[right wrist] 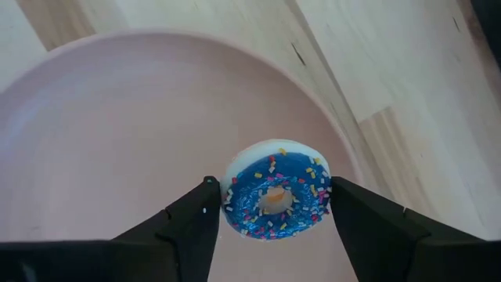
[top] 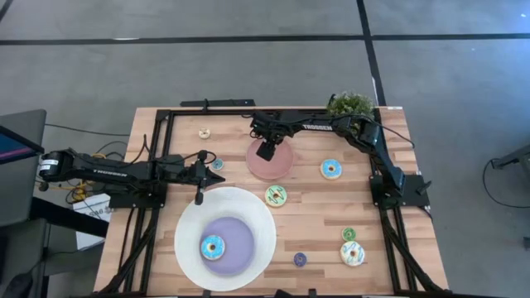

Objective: Pick & Place donuts
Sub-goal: Put the small top blue donut on the pink plate

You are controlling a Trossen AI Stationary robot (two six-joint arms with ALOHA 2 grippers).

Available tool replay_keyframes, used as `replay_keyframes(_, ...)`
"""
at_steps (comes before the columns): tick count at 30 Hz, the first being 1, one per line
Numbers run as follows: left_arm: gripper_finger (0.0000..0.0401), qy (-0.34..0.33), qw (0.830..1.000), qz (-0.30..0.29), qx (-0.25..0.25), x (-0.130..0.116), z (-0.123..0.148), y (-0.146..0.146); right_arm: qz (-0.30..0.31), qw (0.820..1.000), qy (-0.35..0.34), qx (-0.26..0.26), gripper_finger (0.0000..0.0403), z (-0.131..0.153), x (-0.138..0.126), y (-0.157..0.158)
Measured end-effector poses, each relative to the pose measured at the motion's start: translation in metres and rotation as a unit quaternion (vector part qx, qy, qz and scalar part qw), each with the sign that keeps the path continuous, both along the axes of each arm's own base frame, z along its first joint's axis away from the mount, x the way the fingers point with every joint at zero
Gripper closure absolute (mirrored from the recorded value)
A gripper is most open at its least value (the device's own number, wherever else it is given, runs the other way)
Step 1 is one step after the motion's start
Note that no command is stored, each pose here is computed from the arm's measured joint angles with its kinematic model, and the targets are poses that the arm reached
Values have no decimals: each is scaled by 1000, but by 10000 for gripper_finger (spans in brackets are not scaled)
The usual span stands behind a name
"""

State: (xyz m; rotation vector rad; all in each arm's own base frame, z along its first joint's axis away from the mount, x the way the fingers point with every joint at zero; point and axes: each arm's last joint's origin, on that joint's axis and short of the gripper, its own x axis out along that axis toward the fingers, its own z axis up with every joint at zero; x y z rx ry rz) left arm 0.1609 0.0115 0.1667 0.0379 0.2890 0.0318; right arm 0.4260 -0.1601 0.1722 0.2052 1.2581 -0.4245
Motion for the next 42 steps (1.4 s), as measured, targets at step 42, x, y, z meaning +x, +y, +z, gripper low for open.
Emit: replay_keyframes(42,401,0,1000,2,-5,0,0,0,15,1000,-8,-7,173,1,5,9)
